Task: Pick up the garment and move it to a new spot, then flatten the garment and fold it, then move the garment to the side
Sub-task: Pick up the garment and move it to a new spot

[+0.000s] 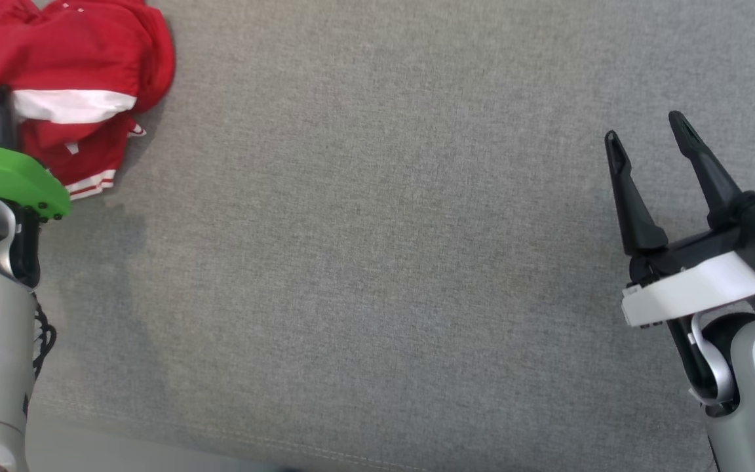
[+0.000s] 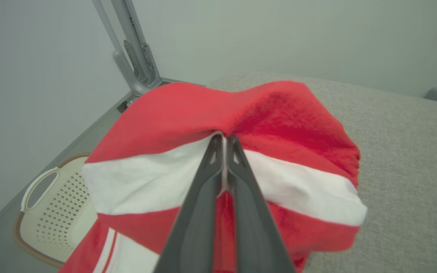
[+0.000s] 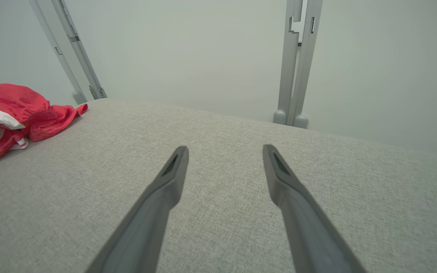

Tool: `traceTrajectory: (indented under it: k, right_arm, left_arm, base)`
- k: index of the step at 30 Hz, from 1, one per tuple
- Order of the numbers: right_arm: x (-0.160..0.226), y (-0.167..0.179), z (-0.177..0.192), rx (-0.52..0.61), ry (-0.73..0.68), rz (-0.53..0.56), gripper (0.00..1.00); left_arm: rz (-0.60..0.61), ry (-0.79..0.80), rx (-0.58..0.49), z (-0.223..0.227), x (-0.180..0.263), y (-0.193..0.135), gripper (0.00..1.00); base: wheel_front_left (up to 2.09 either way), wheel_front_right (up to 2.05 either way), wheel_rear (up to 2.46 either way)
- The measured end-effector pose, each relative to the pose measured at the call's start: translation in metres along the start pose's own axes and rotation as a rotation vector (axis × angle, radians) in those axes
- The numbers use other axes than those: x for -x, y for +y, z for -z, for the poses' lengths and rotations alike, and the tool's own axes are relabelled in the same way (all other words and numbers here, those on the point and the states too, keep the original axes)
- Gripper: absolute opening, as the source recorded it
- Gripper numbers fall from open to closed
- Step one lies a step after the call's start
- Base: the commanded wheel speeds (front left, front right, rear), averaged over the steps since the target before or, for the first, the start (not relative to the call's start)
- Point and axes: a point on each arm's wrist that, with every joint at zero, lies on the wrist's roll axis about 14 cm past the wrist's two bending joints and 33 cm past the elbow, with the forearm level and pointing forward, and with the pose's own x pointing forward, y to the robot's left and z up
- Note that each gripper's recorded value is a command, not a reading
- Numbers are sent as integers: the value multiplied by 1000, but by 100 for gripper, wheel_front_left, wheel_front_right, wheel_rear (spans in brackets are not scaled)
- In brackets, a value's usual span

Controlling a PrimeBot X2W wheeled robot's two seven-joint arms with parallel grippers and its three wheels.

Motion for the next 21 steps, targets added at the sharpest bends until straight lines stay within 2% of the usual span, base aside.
traceTrajectory:
  k: [8, 12, 15, 21]
  right_arm:
    - [22, 15, -30, 6, -46, 4, 100]
    - [35, 20, -46, 11, -75, 15, 100]
    - [45, 20, -58, 20, -101, 32, 100]
    - [64, 9, -77, 32, -145, 90, 100]
  left_arm:
    - [24, -208, -27, -58, 34, 2, 0]
    - [64, -312, -32, -81, 59, -13, 0]
    - [133, -379, -25, -90, 78, -40, 0]
    - [377, -383, 2, -86, 109, -138, 0]
  base:
    - [0, 0, 0]
    - [0, 0, 0]
    - [0, 0, 0]
    - [0, 0, 0]
